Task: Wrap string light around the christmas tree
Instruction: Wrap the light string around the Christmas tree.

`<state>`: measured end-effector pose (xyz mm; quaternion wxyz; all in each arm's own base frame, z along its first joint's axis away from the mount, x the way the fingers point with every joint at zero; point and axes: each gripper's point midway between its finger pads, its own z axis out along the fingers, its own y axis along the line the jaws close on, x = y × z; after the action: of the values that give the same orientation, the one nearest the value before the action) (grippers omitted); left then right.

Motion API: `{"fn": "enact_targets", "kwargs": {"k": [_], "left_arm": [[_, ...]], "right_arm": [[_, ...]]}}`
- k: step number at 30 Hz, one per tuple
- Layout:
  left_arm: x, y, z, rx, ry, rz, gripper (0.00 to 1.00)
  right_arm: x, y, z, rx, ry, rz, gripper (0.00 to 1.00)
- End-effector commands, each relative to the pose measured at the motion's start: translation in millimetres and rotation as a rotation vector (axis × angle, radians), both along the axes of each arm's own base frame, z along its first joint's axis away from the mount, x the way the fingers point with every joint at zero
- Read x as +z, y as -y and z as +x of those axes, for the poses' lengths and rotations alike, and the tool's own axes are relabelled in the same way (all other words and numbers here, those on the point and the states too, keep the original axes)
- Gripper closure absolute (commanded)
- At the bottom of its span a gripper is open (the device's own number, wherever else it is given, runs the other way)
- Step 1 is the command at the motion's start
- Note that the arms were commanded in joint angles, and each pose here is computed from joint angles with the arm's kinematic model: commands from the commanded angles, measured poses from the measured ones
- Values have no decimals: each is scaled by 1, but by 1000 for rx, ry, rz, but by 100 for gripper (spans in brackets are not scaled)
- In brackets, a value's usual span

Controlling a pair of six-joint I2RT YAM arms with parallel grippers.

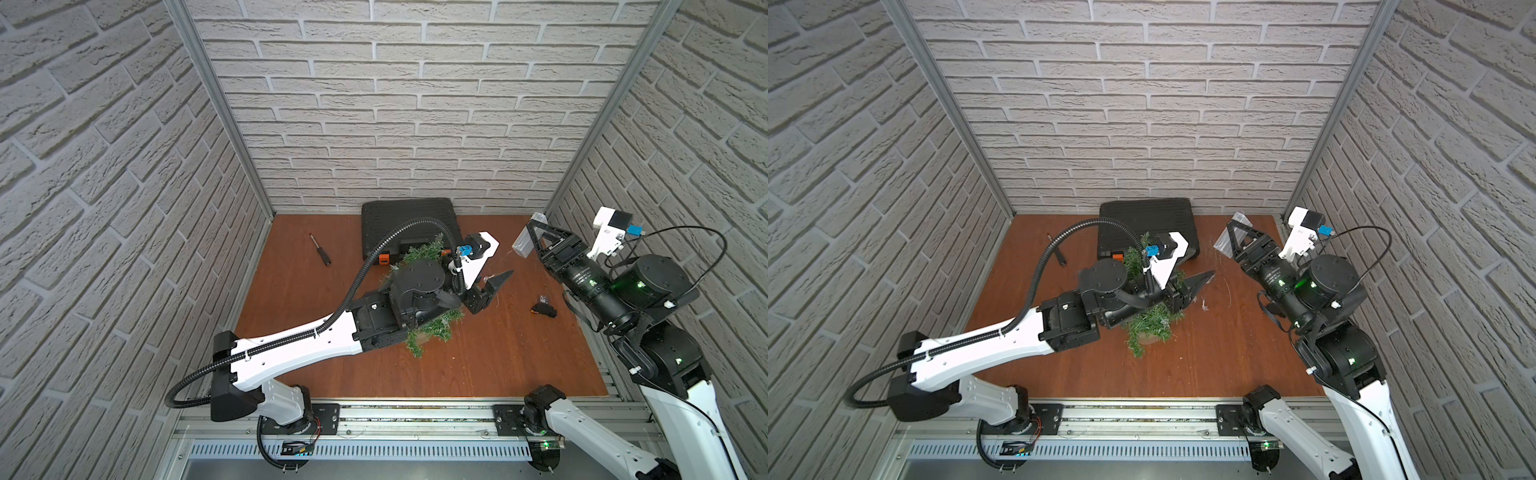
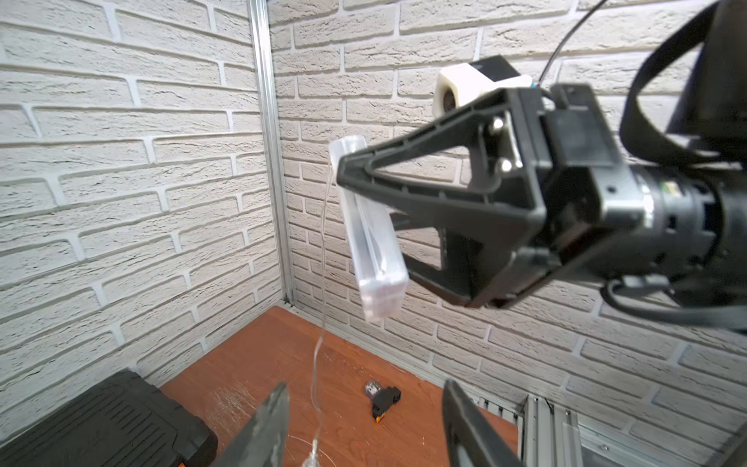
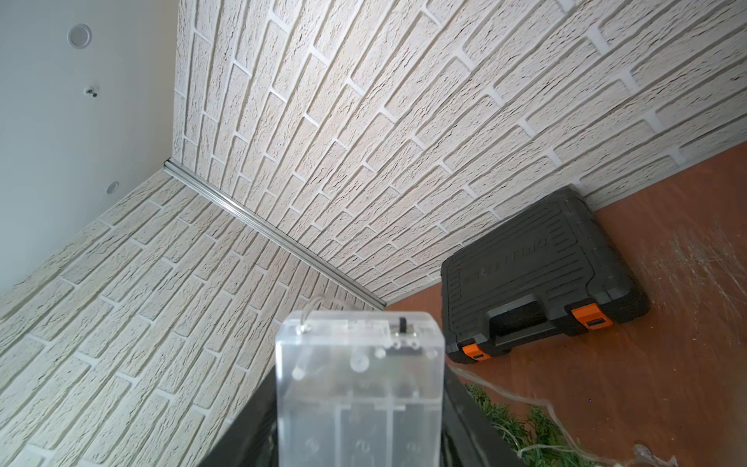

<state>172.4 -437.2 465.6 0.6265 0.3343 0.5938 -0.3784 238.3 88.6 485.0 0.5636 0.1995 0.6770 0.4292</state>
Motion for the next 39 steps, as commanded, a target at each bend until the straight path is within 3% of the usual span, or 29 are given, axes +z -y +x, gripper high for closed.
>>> {"fn": "enact_targets", "kwargs": {"k": [1, 13, 19, 23, 29, 32, 34, 37, 39], "left_arm": [[38, 1, 1, 9, 36, -127, 46], [32, 23, 10, 26, 45, -84, 55], [30, 28, 15, 49, 54, -71, 64], [30, 28, 15, 48, 58, -73, 79], [32, 26, 15, 51, 53, -83, 81], [33, 26, 15, 52, 54, -83, 83], [32, 26, 14, 50, 52, -78, 84], [32, 23, 18, 63, 49, -72, 89], [29, 20, 25, 69, 31, -61, 93]], "right_arm": [[8, -5, -1, 27, 36, 36, 64], [0, -12, 5, 51, 13, 49, 63], [-4, -12, 6, 50, 5, 44, 63], [-7, -10, 7, 38, -4, 37, 63], [-13, -9, 12, 23, -17, 33, 60], [-16, -10, 15, 22, -26, 28, 54], [-17, -10, 16, 20, -29, 22, 46], [-19, -6, 16, -2, -27, -8, 25], [-23, 3, 14, -47, -34, -36, 7]]}}
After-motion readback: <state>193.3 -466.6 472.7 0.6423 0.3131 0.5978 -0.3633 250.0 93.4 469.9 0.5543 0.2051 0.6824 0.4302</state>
